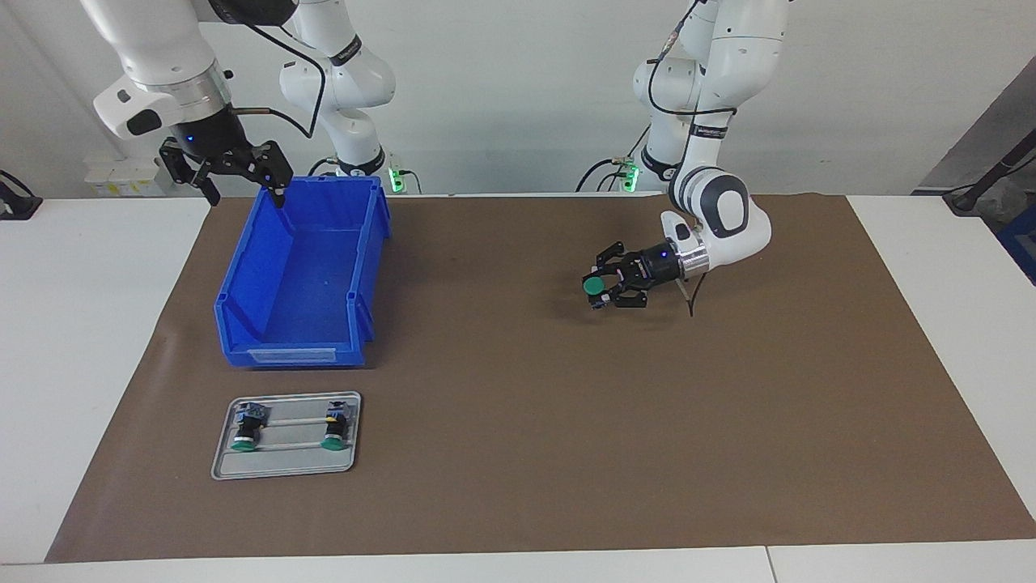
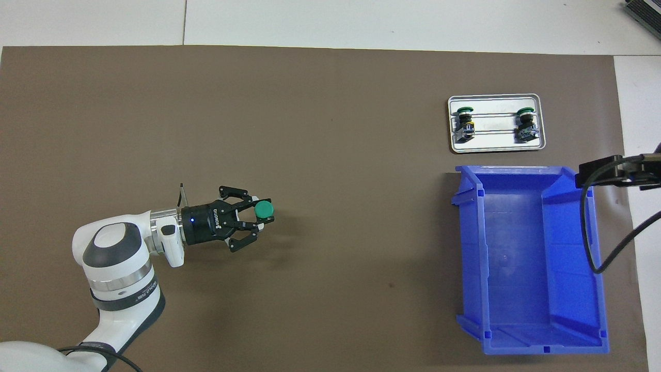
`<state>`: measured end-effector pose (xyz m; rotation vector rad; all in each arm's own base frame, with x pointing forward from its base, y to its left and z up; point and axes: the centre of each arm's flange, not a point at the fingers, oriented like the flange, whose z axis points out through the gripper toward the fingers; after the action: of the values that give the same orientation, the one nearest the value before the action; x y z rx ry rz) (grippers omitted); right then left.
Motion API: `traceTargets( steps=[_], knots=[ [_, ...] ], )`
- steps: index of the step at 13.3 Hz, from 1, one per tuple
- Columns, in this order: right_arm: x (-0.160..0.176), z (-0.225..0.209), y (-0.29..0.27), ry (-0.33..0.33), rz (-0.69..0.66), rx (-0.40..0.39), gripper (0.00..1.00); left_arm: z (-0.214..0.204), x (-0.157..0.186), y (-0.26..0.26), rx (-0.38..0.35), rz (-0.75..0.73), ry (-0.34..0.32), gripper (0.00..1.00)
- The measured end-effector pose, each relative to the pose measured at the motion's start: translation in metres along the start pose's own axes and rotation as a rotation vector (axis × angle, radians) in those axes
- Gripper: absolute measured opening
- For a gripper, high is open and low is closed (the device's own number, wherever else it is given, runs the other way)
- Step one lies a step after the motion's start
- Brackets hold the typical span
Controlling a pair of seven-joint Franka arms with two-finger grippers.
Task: Place and press button with both arms
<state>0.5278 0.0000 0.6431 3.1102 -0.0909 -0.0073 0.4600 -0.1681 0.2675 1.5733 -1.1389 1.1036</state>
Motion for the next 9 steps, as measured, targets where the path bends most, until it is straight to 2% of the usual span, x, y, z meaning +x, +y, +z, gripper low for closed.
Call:
traceTargets(
  steps=[2,7,9],
  knots=[
    [0.000,0.000,0.000,0.000,0.000,0.000,1.00,0.019,-0.009,0.007,0.011,-0.001,0.029,0.38],
    [0.000,0.000,0.000,0.000,0.000,0.000,1.00,0.041,-0.025,0.019,-0.009,0.013,0.044,0.38],
    [0.000,0.000,0.000,0.000,0.000,0.000,1.00,0.050,-0.053,0.023,-0.018,0.043,0.104,0.38]
  ],
)
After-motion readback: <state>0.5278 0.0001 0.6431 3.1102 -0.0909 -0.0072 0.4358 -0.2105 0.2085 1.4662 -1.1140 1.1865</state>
